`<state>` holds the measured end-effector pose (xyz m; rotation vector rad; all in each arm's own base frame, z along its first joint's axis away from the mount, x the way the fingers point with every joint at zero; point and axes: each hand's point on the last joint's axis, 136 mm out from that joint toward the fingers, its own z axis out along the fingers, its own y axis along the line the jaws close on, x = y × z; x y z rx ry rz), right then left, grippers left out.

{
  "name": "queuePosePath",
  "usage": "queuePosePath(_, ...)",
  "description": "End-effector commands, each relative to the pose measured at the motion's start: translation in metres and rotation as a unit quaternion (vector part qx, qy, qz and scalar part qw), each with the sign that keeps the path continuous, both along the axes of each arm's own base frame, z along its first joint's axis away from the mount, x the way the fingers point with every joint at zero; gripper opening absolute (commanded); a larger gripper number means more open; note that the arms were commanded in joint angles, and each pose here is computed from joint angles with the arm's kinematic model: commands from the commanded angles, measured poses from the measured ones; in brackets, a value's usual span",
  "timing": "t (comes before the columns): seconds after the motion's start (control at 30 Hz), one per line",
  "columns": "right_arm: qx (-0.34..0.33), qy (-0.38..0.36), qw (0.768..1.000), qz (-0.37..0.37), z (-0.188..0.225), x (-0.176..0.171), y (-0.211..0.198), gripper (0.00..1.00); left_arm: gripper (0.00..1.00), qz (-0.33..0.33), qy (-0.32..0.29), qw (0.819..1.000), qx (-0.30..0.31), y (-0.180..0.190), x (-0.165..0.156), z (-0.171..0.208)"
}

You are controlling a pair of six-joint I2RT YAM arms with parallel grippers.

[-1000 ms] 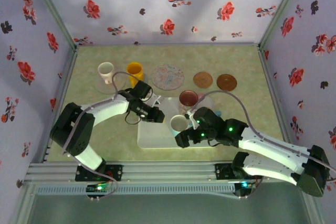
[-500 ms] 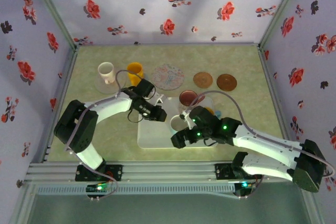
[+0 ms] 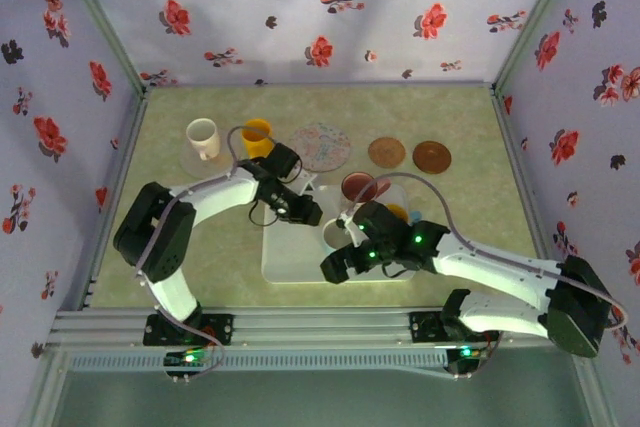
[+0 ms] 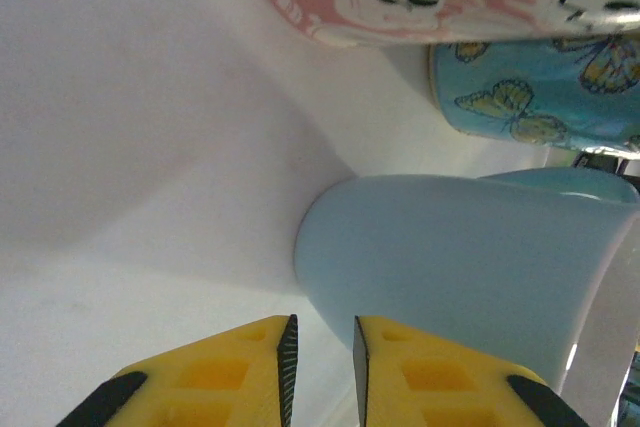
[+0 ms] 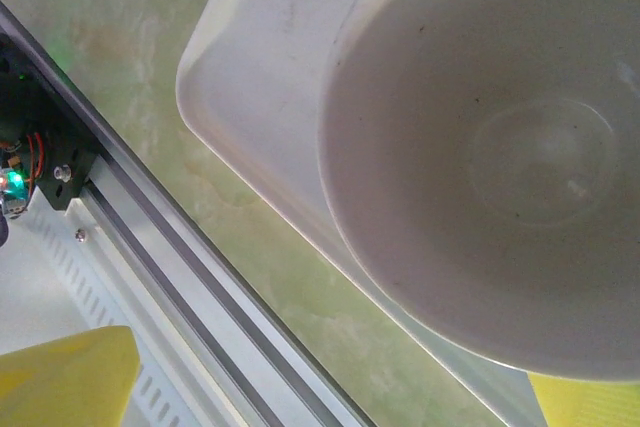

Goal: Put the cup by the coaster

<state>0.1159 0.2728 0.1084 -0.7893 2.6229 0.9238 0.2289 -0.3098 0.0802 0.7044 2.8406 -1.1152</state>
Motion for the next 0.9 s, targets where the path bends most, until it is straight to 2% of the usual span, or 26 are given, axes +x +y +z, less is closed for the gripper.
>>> queuePosePath(0.0,0.033,-0.013,0.999,0.021,0.018,0.003,0.019,1.0,0.24,-0.028,0.002,1.0,-0.01,-0.007,-0.003,0.006)
queuePosePath(0.57,0.055,-0.008,0.997,0.053,0.027,0.005,0.041,1.0,0.22,-0.051,0.009,0.999,-0.01,-0.02,0.009,0.002)
queuePosePath(0.87,0.049,-0.025,0.997,0.061,0.047,0.003,0.033,1.0,0.22,-0.044,-0.009,0.999,-0.005,-0.019,0.026,0.006)
